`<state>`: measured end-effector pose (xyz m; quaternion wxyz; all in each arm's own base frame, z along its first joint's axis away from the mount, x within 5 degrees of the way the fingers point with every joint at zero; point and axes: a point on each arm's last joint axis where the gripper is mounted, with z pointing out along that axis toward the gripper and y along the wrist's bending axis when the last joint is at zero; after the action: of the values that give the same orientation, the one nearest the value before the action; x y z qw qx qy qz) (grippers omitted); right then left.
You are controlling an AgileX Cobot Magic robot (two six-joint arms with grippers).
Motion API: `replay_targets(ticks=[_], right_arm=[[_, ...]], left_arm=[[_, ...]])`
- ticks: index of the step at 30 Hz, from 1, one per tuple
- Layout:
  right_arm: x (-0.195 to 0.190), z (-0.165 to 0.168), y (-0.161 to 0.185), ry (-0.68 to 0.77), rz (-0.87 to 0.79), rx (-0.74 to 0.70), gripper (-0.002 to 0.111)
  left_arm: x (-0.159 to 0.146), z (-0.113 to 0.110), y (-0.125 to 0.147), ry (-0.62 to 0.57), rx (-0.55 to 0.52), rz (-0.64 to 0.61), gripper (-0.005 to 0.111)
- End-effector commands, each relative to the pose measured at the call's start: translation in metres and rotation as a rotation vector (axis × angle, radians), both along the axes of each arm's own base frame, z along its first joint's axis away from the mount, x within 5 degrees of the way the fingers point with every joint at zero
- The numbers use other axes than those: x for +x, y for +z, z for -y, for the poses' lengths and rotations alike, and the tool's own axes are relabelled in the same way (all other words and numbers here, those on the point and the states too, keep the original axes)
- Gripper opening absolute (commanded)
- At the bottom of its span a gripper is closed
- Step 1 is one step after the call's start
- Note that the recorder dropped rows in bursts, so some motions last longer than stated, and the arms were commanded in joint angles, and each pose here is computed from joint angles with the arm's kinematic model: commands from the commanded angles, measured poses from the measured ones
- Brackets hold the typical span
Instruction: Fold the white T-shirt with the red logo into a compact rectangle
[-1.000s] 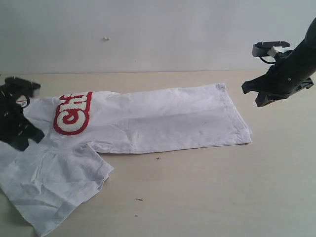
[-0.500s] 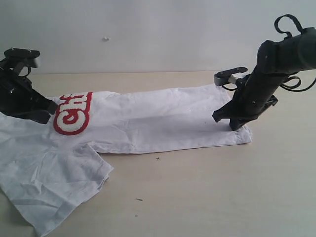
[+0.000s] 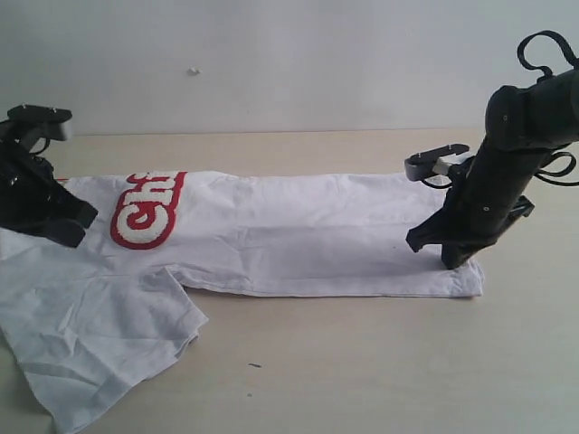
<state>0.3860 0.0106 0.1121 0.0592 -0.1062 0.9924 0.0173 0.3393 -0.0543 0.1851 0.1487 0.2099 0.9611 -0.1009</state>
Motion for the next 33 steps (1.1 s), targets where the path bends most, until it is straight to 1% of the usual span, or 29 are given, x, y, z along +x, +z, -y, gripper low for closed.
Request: replay_targets(ticks=[1, 3, 7, 9, 12, 14, 16, 19, 20, 21, 23, 25, 28, 31, 32, 33], right_arm=[[-0.003, 0.007, 0.015, 0.013, 0.038, -0.073, 0.0], [-0.002, 0.01, 0.019, -0.003, 0.067, -0.097, 0.0], [-0.001, 0.009, 0.021, -0.007, 0.08, -0.095, 0.0], [-0.001, 0.009, 0.021, -0.007, 0.08, -0.095, 0.0], [-0.001, 0.009, 0.021, -0.012, 0.081, -0.086, 0.0], [-0.001, 0.008, 0.021, -0.017, 0.081, -0.081, 0.0], [-0.001, 0.007, 0.021, -0.027, 0.08, -0.062, 0.0], [-0.001, 0.005, 0.021, -0.017, 0.077, -0.046, 0.0], [-0.001, 0.004, 0.021, -0.019, 0.077, -0.041, 0.0], [-0.002, 0.004, 0.021, -0.019, 0.071, -0.042, 0.0], [-0.002, 0.004, 0.021, -0.019, 0.065, -0.042, 0.0], [-0.003, 0.004, 0.021, -0.019, 0.062, -0.042, 0.0], [-0.003, 0.004, 0.021, -0.019, 0.062, -0.042, 0.0], [-0.003, 0.004, 0.021, -0.019, 0.062, -0.042, 0.0], [-0.003, 0.004, 0.021, -0.019, 0.062, -0.042, 0.0], [-0.003, 0.004, 0.021, -0.019, 0.062, -0.042, 0.0]], left_arm=[[-0.023, 0.0, -0.017, -0.041, 0.022, -0.133, 0.0], [-0.033, 0.005, -0.021, -0.064, 0.027, -0.163, 0.0], [-0.049, 0.022, -0.012, -0.168, 0.041, -0.138, 0.0], [-0.059, 0.036, -0.007, -0.248, 0.041, -0.117, 0.0], [-0.073, 0.059, -0.005, -0.335, 0.046, -0.101, 0.001], [-0.081, 0.074, -0.006, -0.379, 0.048, -0.103, 0.007], [-0.089, 0.086, -0.009, -0.424, 0.052, -0.1, 0.019], [-0.098, 0.102, -0.013, -0.462, 0.057, -0.067, 0.044], [-0.101, 0.107, -0.014, -0.473, 0.061, -0.042, 0.054], [-0.102, 0.11, -0.015, -0.483, 0.068, -0.026, 0.06], [-0.105, 0.115, -0.018, -0.505, 0.075, 0.001, 0.067], [-0.105, 0.117, -0.021, -0.504, 0.076, 0.008, 0.068], [-0.101, 0.119, -0.033, -0.498, 0.087, -0.003, 0.068], [-0.098, 0.118, -0.053, -0.532, 0.147, -0.037, 0.068], [-0.095, 0.116, -0.059, -0.536, 0.183, -0.045, 0.068], [-0.092, 0.116, -0.06, -0.518, 0.203, -0.046, 0.068]])
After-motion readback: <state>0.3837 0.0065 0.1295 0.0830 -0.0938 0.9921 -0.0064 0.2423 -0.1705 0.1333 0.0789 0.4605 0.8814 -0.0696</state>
